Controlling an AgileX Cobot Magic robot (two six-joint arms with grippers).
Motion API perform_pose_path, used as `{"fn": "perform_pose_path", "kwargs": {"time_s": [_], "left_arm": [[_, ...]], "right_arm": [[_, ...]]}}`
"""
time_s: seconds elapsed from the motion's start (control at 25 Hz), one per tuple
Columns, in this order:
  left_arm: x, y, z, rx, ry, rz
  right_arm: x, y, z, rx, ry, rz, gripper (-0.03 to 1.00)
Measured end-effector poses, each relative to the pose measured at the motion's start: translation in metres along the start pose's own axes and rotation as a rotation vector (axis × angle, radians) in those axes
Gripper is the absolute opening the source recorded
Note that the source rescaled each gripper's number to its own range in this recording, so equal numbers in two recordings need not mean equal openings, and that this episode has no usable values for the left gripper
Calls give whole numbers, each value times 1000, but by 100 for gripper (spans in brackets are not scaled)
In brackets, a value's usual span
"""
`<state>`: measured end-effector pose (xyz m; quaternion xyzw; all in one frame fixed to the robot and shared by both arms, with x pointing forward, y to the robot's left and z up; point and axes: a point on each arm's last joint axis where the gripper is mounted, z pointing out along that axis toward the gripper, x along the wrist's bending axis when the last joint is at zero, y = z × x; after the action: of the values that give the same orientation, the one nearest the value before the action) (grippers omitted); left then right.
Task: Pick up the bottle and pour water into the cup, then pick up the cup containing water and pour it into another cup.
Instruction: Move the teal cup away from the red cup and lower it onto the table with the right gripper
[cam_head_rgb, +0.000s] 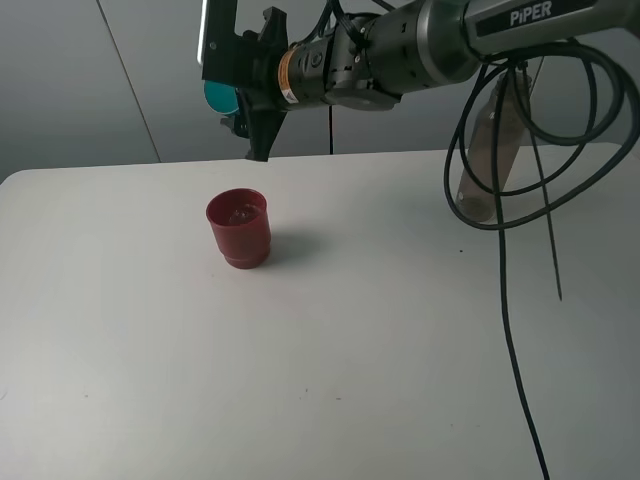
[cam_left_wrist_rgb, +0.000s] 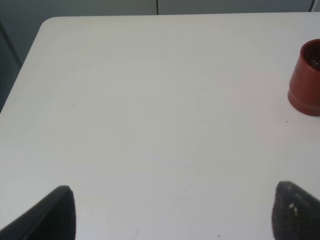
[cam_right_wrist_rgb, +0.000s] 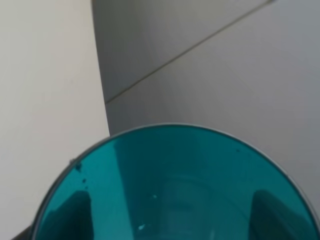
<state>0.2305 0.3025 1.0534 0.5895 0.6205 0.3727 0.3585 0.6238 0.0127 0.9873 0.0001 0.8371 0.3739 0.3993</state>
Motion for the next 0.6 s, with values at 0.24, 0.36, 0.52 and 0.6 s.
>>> {"fn": "perform_pose_path", "kwargs": {"time_s": [0.24,0.36,0.52,0.6], "left_arm": [[0,0,0,0,0,0],[0,0,0,0,0,0],[0,0,0,0,0,0],[0,0,0,0,0,0]], "right_arm": [[-12,4,-21,60,-44,336,5],[-9,1,-36,77,-41,455,5],[-4,-11,-58,123,-41,610,5],[-4,-21,-69,148,-49,679,5]]}}
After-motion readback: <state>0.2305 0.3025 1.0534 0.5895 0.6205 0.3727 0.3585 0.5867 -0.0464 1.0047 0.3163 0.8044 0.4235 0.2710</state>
